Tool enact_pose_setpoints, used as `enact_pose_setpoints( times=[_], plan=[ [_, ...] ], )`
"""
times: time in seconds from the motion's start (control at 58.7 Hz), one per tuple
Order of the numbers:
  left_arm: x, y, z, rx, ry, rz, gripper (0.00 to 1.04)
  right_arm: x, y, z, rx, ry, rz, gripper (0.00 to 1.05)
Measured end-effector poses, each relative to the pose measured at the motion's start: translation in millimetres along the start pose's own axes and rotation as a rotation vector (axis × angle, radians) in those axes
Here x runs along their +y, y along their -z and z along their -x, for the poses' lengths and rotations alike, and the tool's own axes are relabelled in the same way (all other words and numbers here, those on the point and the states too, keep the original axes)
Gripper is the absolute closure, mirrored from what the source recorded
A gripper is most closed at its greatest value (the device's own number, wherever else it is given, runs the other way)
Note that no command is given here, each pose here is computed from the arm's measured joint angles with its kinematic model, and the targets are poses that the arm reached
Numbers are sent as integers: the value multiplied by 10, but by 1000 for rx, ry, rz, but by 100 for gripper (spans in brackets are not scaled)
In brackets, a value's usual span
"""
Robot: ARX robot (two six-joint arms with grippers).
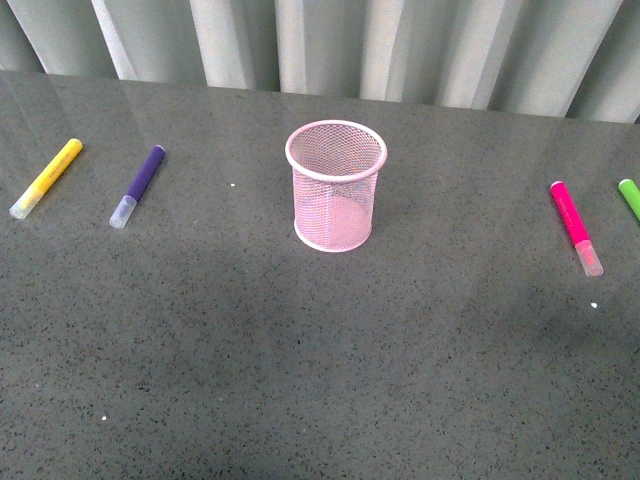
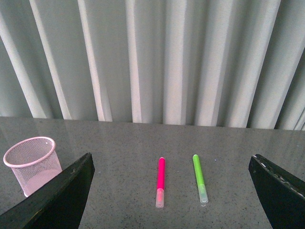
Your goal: Insert purple and pink pens into pink cup
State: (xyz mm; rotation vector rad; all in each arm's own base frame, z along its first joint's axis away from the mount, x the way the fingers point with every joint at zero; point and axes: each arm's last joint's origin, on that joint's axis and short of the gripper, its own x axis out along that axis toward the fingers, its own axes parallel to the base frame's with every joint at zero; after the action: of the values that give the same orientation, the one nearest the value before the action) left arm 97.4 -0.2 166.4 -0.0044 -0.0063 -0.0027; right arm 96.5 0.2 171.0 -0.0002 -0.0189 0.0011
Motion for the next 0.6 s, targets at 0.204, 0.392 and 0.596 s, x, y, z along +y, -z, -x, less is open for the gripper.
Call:
enact_pose_setpoints(
  times=[0.204,0.392,0.596],
  plan=[
    [0,0,0,0,0,0,7,0,0,0,0,0,0,7],
    [0,0,0,0,0,0,7,0,0,0,0,0,0,7],
    [0,0,0,0,0,0,7,0,0,0,0,0,0,7]
  ],
)
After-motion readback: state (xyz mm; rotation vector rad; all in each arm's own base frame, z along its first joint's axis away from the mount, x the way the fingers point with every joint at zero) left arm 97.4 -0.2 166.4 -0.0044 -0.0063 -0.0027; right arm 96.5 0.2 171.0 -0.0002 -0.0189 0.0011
